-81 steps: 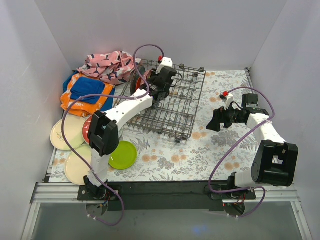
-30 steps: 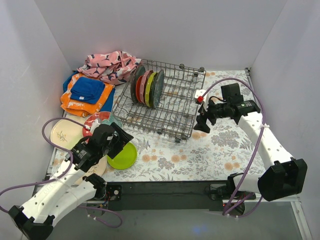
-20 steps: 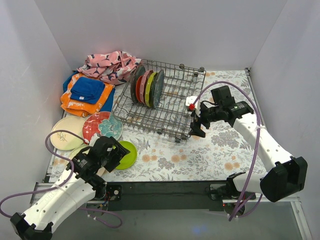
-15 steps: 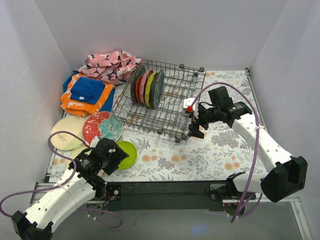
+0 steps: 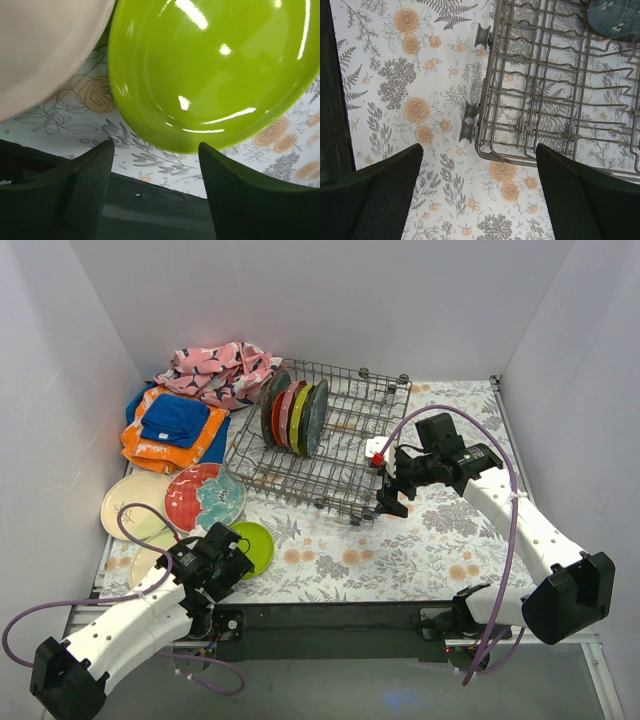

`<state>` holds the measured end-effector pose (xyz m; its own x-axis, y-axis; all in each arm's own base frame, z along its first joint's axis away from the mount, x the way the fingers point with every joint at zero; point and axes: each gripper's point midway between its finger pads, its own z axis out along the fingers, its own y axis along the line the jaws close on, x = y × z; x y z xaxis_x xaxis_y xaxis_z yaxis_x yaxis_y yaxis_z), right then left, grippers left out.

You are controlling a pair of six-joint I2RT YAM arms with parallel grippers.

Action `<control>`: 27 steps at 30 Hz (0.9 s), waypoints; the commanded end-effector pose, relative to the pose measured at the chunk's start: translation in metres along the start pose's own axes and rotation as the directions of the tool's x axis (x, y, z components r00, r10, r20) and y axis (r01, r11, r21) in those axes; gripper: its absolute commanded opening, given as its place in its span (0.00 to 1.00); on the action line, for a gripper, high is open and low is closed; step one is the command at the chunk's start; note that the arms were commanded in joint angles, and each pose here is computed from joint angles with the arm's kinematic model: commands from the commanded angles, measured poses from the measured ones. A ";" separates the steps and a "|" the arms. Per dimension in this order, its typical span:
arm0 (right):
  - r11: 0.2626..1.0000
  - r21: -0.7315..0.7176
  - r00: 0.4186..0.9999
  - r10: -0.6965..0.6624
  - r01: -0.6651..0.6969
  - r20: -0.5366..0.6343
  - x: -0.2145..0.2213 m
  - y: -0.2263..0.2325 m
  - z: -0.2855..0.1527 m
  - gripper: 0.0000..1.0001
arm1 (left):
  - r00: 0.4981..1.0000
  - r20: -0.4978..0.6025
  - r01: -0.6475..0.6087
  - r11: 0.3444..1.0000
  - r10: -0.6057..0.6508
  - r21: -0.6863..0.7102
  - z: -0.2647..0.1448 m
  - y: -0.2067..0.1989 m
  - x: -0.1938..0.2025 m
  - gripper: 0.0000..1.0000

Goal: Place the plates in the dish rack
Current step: Grab a plate with the left arm

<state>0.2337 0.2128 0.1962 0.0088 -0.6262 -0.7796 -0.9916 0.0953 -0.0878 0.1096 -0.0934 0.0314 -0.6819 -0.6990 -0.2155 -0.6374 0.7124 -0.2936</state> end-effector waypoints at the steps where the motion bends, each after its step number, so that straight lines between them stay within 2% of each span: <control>1: 1.000 -0.004 1.000 -0.014 0.014 0.014 -0.007 0.001 -0.001 0.98 | 0.888 0.009 0.459 0.888 -0.459 0.019 0.010 -0.016 -0.005 0.62; 8: 1.000 -0.009 1.000 -0.009 0.009 0.012 -0.004 0.003 0.000 0.99 | 0.860 0.017 0.508 0.860 -0.509 0.035 0.026 -0.019 -0.007 0.56; 12: 1.000 -0.011 1.000 -0.003 0.003 0.010 -0.001 0.006 0.000 0.98 | 0.851 0.050 0.524 0.852 -0.523 -0.004 0.029 -0.011 -0.008 0.53; 16: 1.000 -0.011 1.000 -0.002 0.002 0.012 -0.001 0.007 0.000 0.98 | 0.848 0.084 0.528 0.848 -0.523 -0.043 0.028 -0.005 -0.011 0.44; 18: 1.000 -0.010 1.000 -0.002 0.002 0.011 0.000 0.008 0.000 0.98 | 0.849 0.093 0.527 0.848 -0.521 -0.057 0.028 -0.002 -0.011 0.38; 22: 1.000 -0.016 1.000 0.001 -0.001 0.013 0.000 0.009 0.000 0.98 | 0.855 0.094 0.517 0.854 -0.511 -0.053 0.030 -0.001 -0.011 0.31; 27: 1.000 -0.027 1.000 0.002 -0.001 0.022 -0.001 0.012 0.000 0.99 | 0.885 0.076 0.461 0.887 -0.459 -0.015 0.029 -0.010 -0.012 0.24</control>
<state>0.2293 0.2114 0.1879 -0.0118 -0.6318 -0.7750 -0.9935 0.0951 -0.0625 0.1262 -0.0997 0.0185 -0.6614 -0.7105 -0.2401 -0.6372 0.7012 -0.3197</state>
